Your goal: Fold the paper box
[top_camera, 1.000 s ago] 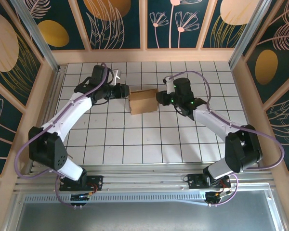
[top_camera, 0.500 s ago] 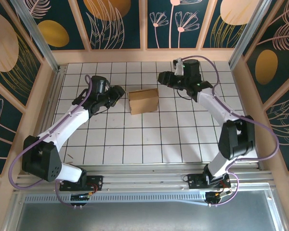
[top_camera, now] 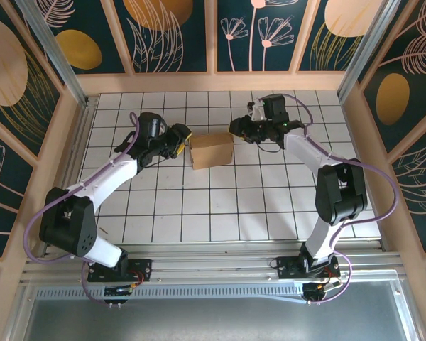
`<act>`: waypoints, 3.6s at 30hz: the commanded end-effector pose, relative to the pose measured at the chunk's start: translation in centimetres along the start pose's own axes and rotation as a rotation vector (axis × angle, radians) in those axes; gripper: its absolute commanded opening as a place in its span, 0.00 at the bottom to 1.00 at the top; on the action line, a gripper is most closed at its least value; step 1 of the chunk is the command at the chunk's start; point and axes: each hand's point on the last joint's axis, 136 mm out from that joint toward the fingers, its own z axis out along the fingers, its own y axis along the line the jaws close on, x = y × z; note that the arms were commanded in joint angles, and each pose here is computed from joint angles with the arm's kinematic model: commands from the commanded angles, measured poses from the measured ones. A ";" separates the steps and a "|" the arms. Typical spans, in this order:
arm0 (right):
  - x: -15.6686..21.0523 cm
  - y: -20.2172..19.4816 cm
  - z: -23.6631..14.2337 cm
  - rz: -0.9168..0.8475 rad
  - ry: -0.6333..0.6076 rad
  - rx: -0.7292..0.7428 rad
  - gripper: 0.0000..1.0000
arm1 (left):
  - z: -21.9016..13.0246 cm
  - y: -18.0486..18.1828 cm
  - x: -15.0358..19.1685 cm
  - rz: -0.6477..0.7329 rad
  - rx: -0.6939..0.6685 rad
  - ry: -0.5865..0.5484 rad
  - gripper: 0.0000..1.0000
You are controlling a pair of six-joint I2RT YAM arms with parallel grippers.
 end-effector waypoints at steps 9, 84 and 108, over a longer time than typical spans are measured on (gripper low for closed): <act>2.2 -3.1 0.9 -0.062 0.012 0.166 0.29 | 1.9 1.2 1.1 0.054 0.004 0.064 0.51; 8.0 -3.3 -0.6 -0.270 -0.042 0.189 0.29 | 0.8 3.8 3.2 0.450 -0.034 0.115 0.41; 14.8 -4.4 -2.3 0.042 -0.171 0.104 0.46 | -1.1 10.7 8.1 0.401 -0.076 0.117 0.65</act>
